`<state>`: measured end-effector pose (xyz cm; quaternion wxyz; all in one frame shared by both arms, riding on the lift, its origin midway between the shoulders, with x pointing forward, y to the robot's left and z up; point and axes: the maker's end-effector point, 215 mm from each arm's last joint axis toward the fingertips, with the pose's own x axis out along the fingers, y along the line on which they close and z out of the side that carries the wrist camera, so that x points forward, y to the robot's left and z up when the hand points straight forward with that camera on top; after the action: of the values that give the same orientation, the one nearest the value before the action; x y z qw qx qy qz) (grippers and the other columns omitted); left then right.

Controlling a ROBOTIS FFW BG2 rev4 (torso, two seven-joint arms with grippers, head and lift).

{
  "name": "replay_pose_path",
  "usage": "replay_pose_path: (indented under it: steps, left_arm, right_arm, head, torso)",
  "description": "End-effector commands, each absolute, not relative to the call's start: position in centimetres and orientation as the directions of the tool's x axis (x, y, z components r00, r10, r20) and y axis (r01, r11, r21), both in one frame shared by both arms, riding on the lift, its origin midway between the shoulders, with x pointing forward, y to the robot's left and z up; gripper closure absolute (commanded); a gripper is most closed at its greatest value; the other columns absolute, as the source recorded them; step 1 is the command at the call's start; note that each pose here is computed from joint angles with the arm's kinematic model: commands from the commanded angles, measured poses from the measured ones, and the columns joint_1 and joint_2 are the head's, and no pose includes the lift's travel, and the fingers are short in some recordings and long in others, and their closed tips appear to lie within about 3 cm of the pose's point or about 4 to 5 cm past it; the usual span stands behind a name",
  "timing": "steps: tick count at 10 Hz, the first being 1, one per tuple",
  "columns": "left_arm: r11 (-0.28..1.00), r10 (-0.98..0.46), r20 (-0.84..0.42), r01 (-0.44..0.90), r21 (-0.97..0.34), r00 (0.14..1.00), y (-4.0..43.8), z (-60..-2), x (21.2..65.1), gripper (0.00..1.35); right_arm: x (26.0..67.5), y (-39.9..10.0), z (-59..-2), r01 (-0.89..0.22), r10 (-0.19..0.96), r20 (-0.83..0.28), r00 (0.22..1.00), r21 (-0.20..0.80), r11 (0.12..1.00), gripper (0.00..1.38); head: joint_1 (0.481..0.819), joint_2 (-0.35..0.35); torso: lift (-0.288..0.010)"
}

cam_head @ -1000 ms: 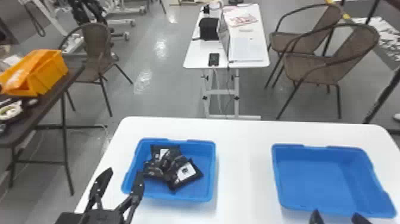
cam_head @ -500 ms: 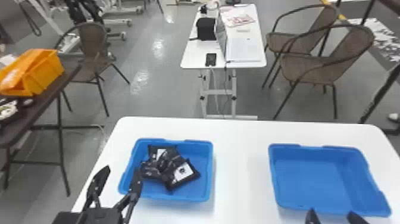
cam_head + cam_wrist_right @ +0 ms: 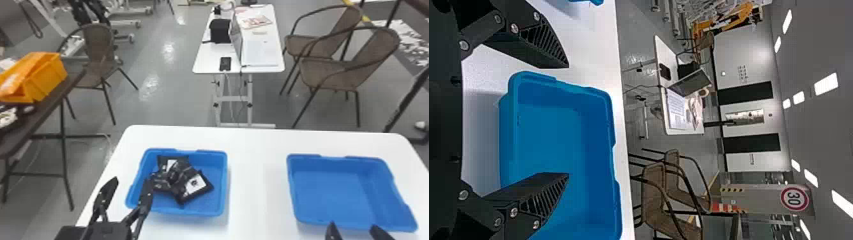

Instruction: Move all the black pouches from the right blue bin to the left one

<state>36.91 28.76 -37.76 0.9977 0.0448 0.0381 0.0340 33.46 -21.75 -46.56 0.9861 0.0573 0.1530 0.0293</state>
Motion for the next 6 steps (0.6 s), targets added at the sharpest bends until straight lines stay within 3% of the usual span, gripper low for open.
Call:
replay_pose_path:
  steps: [1, 6]
  left_arm:
    - [0.994, 0.071, -0.072, -0.064, 0.092, 0.995, 28.76, -37.71, 36.99, 0.49]
    - [0.994, 0.066, -0.069, -0.060, 0.092, 0.995, 28.72, -37.56, 37.19, 0.49]
  right_arm:
    - [33.54, -21.70, -46.55, -0.042, 0.077, -0.298, 0.952, 0.121, 0.992, 0.27]
    - [33.81, -21.56, -46.33, -0.050, 0.083, -0.292, 0.953, 0.118, 0.992, 0.27]
  head:
    - [0.695, 0.116]
    - [0.695, 0.117]
  torso:
    - [0.000]
    - [0.000]
